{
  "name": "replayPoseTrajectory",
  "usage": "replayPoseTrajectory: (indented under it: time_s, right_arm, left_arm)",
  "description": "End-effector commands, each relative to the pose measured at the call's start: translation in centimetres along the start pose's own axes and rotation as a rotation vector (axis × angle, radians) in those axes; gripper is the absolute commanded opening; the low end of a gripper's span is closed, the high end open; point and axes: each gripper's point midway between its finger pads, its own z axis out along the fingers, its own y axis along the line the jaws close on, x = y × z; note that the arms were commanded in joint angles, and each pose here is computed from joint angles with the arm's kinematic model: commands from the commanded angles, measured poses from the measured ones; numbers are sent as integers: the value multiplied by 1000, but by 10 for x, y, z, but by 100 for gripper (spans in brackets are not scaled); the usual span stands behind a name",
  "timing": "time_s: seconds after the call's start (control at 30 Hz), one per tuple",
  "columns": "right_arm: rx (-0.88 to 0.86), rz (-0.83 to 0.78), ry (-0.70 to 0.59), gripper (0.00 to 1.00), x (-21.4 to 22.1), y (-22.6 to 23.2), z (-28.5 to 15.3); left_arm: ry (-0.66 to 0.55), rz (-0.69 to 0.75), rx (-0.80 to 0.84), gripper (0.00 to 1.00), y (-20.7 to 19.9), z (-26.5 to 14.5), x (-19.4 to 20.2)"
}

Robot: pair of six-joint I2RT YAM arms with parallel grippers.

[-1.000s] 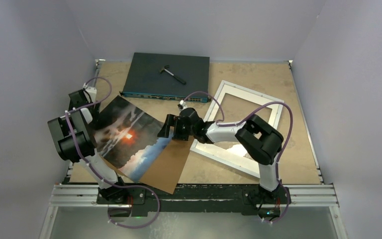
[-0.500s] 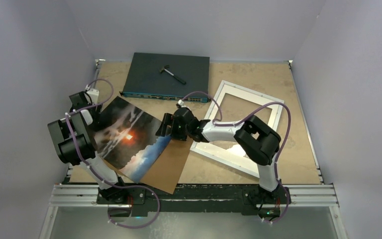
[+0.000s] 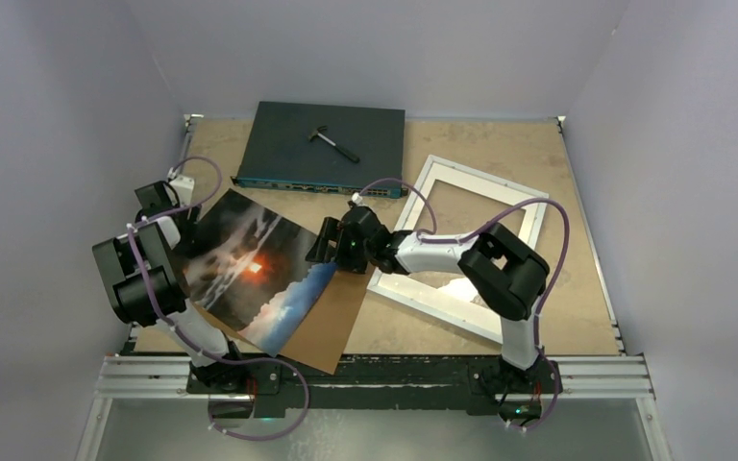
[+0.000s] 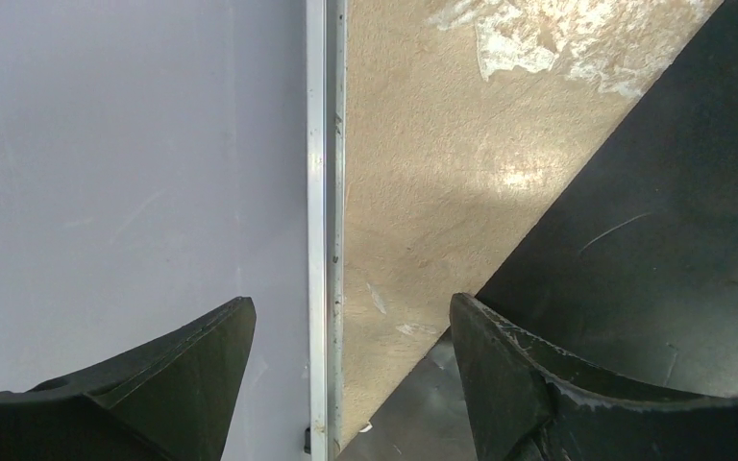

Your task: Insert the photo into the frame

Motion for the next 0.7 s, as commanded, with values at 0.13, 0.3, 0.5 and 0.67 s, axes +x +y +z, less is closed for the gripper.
replayPoseTrajectory:
  time_s: [0.13,0.3,0.5,0.67]
  right_arm:
    - [-59,85,66,99,16,9,5]
    - [-200,132,60,99,10,39,3]
    - [-332,168,70,99,8,63,-1]
    - [-284,139,106,99,11,61,1]
  left_arm:
    - [294,14,341,74,-93,-18,100]
    - [293,19,374,73,-99,-23,100]
    - [300,25,398,72,-102,-28,102]
    - [305,23,403,71,-99,-32,99]
